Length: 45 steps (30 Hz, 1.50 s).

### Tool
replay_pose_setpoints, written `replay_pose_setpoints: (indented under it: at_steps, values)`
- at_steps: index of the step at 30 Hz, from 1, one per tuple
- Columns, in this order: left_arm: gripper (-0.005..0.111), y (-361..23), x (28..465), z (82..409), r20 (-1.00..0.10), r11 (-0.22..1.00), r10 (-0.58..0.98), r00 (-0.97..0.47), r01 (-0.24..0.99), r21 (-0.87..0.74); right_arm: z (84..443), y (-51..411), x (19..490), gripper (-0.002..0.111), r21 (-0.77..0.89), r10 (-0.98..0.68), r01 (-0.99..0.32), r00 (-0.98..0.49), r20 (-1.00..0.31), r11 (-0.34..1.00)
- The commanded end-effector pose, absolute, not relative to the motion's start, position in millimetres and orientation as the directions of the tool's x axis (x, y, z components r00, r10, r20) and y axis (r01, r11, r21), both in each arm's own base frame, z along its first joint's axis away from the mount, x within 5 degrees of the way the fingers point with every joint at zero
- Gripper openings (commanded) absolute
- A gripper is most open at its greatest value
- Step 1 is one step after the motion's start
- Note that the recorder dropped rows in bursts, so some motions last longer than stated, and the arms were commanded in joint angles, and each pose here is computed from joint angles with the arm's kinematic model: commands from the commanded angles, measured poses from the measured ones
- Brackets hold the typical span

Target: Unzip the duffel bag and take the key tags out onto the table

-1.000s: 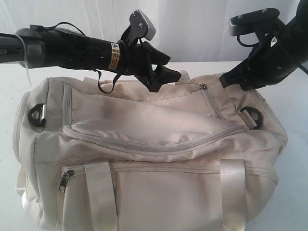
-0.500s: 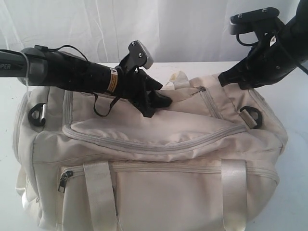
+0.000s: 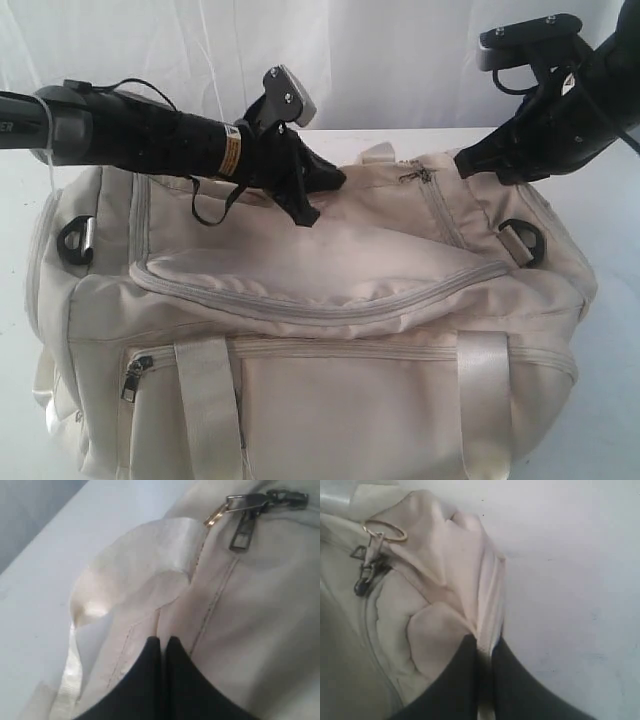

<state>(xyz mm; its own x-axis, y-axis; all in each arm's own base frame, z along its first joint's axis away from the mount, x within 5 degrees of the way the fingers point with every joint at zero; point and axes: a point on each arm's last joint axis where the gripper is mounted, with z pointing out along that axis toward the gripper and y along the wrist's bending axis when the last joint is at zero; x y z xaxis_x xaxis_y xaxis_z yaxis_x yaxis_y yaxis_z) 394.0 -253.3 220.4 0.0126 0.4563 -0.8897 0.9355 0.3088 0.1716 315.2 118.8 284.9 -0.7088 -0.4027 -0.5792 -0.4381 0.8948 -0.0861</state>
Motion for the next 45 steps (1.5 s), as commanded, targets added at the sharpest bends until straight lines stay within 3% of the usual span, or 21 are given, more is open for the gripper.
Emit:
replay_pose_setpoints:
  at_steps: [1, 3, 7, 10, 14, 18, 23, 32, 45]
  values:
    - [0.0, -255.7, 383.8, 271.5, -0.934, 0.297, 0.355, 0.046, 0.942, 0.159, 290.9, 115.8, 315.5, 0.009, -0.108, -0.412, -0.444, -0.677, -0.609, 0.889]
    - [0.0, -255.9, 379.2, 279.2, -0.939, 0.27, 0.338, 0.063, 0.949, 0.161, 291.8, 116.0, 315.9, 0.022, -0.109, -0.411, -0.444, -0.674, -0.614, 0.889]
    - [0.0, -256.0, 371.9, 289.1, -0.943, 0.223, 0.317, 0.096, 0.959, 0.173, 304.8, 116.8, 318.2, 0.057, -0.113, -0.402, -0.44, -0.649, -0.646, 0.891]
    - [0.0, -255.0, 371.1, 293.4, -0.943, 0.232, 0.316, 0.104, 0.955, 0.183, 320.6, 117.2, 315.2, 0.068, -0.09, -0.36, -0.425, -0.615, -0.701, 0.901]
    - [0.0, -254.7, 370.5, 295.3, -0.943, 0.232, 0.314, 0.107, 0.955, 0.186, 347.9, 123.8, 305.5, 0.062, -0.021, -0.287, -0.469, -0.505, -0.814, 0.883]
    - [0.0, -254.8, 370.3, 295.3, -0.938, 0.222, 0.319, 0.132, 0.952, 0.209, 325.6, 137.0, 311.4, 0.047, 0.071, -0.304, -0.54, -0.573, -0.761, 0.839]
    - [0.0, -254.8, 370.3, 295.3, -0.938, 0.222, 0.319, 0.132, 0.952, 0.209, 298.2, 148.9, 326.3, 0.046, 0.181, -0.253, -0.527, -0.645, -0.721, 0.83]
    - [0.0, -254.8, 370.3, 295.3, -0.938, 0.222, 0.319, 0.132, 0.952, 0.21, 287.1, 150.7, 340.4, 0.045, 0.173, -0.212, -0.492, -0.629, -0.748, 0.853]
    - [0.0, -254.8, 370.3, 295.3, -0.938, 0.222, 0.319, 0.132, 0.952, 0.21, 288.5, 151.9, 342.9, 0.005, 0.216, -0.15, -0.462, -0.633, -0.759, 0.86]
